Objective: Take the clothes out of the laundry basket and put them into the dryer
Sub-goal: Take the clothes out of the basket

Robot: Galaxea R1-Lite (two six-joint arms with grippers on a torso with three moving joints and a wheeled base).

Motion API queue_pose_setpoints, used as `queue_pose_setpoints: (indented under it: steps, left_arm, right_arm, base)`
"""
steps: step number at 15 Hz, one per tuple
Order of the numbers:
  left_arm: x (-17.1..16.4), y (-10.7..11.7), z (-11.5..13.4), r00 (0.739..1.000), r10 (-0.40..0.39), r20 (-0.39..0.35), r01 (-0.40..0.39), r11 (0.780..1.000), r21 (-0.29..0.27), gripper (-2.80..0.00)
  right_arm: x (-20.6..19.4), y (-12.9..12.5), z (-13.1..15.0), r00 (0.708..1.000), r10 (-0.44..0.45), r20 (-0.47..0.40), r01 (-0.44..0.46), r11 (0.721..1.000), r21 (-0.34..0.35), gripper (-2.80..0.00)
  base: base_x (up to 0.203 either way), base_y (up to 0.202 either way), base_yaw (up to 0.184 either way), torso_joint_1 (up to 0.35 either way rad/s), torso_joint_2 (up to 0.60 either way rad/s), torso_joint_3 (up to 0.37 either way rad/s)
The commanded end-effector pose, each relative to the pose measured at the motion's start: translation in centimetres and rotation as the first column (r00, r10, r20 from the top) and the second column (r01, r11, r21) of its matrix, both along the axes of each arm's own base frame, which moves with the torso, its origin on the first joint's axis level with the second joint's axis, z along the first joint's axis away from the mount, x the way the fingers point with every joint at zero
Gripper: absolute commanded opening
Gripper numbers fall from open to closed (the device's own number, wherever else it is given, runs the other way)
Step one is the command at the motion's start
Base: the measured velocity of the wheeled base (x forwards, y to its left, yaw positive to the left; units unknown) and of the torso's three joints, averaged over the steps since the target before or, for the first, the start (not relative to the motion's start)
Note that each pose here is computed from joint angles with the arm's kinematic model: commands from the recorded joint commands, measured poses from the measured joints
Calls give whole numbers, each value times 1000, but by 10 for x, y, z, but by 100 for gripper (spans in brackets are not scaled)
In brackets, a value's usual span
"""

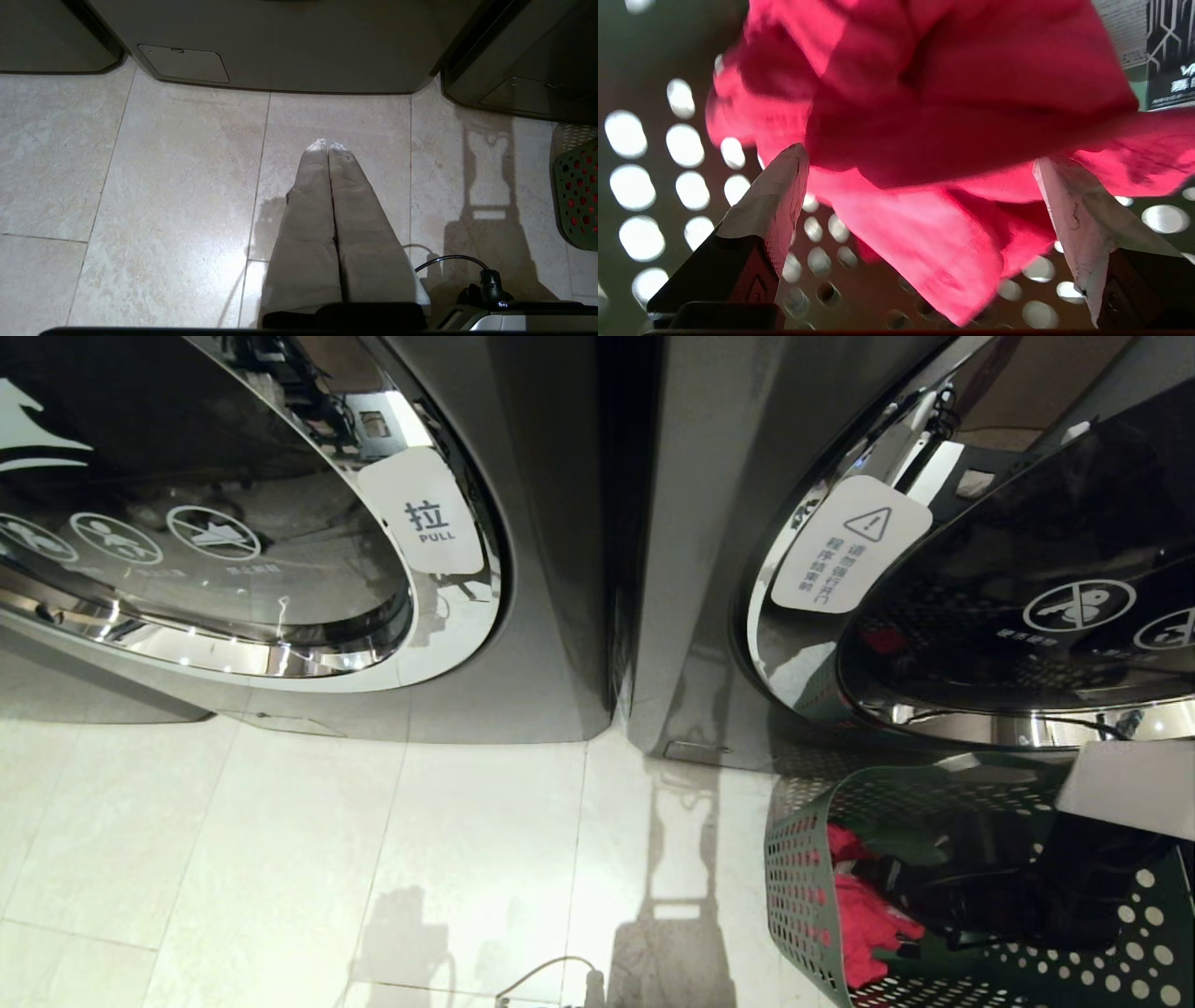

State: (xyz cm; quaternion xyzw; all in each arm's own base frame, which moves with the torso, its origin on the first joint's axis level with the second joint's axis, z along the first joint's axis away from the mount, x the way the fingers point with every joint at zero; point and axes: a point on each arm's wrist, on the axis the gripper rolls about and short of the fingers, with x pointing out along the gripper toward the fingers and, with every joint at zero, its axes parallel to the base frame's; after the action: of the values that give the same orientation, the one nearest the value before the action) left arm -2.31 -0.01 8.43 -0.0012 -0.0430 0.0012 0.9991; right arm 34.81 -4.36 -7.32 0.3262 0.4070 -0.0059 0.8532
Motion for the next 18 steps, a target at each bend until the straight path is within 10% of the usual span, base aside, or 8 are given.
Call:
queue_pose_setpoints:
  steps: [1, 18]
  left_arm:
    - [2, 0, -9, 1000, 0, -29, 0, 1000, 0, -280]
    - [2, 0, -9, 1000, 0, -29, 0, 1000, 0, -280]
  right_arm:
    - [9, 11, 4, 998, -66, -2, 66, 996, 60, 0]
    - [3, 18, 3, 987, 54, -153, -35, 992, 121, 0]
  base:
    - [0, 0, 0, 0, 0, 0]
    - [0, 0, 0, 0, 0, 0]
